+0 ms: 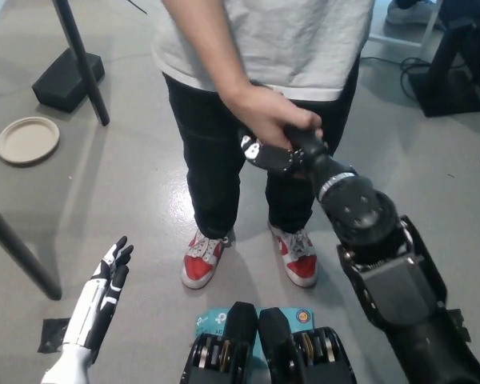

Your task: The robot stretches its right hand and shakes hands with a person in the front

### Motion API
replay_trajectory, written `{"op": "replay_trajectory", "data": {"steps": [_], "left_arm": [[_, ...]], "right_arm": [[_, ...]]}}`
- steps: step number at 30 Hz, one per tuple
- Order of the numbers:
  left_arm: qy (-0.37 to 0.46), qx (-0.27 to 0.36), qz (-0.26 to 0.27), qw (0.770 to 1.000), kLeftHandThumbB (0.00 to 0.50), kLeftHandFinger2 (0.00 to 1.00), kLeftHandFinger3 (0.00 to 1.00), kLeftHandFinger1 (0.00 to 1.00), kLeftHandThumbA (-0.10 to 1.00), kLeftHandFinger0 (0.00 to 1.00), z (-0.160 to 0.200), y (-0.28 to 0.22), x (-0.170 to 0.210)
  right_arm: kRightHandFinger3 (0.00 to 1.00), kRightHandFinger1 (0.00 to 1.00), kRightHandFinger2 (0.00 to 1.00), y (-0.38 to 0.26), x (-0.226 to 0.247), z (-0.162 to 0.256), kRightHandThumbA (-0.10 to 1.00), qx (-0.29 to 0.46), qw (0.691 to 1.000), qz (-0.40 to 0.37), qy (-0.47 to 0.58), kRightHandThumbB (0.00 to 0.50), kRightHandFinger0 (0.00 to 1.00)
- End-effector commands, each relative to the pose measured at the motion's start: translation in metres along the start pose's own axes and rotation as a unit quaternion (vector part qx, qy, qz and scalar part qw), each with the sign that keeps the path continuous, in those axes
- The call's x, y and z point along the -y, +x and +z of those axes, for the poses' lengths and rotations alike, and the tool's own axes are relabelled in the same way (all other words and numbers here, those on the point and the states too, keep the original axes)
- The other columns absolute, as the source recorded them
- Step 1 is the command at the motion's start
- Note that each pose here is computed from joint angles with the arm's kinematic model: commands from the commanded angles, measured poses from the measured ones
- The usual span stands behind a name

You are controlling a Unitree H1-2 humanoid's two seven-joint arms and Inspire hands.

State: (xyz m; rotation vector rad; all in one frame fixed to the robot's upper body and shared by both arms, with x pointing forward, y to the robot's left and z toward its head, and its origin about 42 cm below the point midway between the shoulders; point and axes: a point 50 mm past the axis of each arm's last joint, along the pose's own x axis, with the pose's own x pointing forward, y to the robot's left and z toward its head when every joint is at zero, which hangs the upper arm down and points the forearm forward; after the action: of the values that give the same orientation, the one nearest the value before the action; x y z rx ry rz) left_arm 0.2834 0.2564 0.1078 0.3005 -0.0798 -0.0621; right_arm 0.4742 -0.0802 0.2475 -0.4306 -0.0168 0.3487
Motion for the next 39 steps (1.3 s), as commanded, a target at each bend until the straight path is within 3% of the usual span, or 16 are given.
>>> {"op": "replay_trajectory", "data": {"steps": [1,8,12,15,18,22,23,27,33,36,39], "left_arm": [[0.025,0.047,-0.001,0.999,0.061,1.0,1.0,1.0,1.0,1.0,0.026,0.017,-0.011],[0.02,0.05,-0.003,0.999,0.068,1.0,1.0,1.0,1.0,1.0,0.025,0.019,-0.011],[0.018,0.055,0.002,0.998,0.074,1.0,1.0,1.0,1.0,1.0,0.027,0.023,-0.014],[0.018,0.055,0.002,0.998,0.072,1.0,1.0,1.0,1.0,1.0,0.027,0.023,-0.014],[0.019,0.05,-0.004,0.999,0.076,1.0,1.0,1.0,1.0,1.0,0.027,0.022,-0.013],[0.018,0.048,-0.004,0.999,0.076,1.0,1.0,1.0,1.0,1.0,0.025,0.021,-0.013],[0.021,0.048,-0.004,0.999,0.061,1.0,1.0,1.0,1.0,1.0,0.026,0.02,-0.012],[0.016,0.053,-0.003,0.998,0.054,1.0,1.0,1.0,1.0,1.0,0.027,0.023,-0.013],[0.021,0.056,-0.002,0.998,0.067,1.0,1.0,1.0,1.0,1.0,0.029,0.024,-0.013],[0.026,0.055,-0.004,0.998,0.057,1.0,1.0,1.0,1.0,1.0,0.029,0.024,-0.014],[0.026,0.055,-0.004,0.998,0.056,1.0,1.0,1.0,1.0,1.0,0.029,0.024,-0.014]], "right_arm": [[1.0,1.0,1.0,0.043,0.024,0.015,0.41,0.029,0.998,-0.047,-0.027,0.297,1.0],[1.0,1.0,1.0,0.014,0.027,0.043,0.48,0.095,0.994,-0.051,-0.031,0.299,1.0],[1.0,1.0,1.0,-0.055,0.034,0.12,0.5,0.27,0.961,-0.052,-0.014,0.295,1.0],[1.0,1.0,1.0,-0.058,0.034,0.121,0.5,0.273,0.961,-0.052,-0.014,0.295,1.0],[1.0,1.0,1.0,-0.148,0.039,0.184,0.54,0.418,0.907,-0.054,-0.003,0.311,1.0],[1.0,1.0,1.0,-0.152,0.038,0.183,0.54,0.417,0.907,-0.054,-0.002,0.312,1.0],[1.0,1.0,1.0,-0.203,0.041,0.204,0.51,0.5,0.863,-0.067,-0.007,0.291,1.0],[1.0,1.0,1.0,-0.24,0.037,0.213,0.48,0.565,0.822,-0.07,0.012,0.313,1.0],[1.0,1.0,1.0,-0.249,0.036,0.213,0.42,0.572,0.818,-0.069,0.007,0.31,1.0],[1.0,1.0,1.0,-0.219,0.039,0.2,0.47,0.51,0.857,-0.07,0.003,0.296,1.0],[1.0,1.0,1.0,-0.219,0.04,0.199,0.48,0.508,0.859,-0.071,0.002,0.297,1.0]]}}
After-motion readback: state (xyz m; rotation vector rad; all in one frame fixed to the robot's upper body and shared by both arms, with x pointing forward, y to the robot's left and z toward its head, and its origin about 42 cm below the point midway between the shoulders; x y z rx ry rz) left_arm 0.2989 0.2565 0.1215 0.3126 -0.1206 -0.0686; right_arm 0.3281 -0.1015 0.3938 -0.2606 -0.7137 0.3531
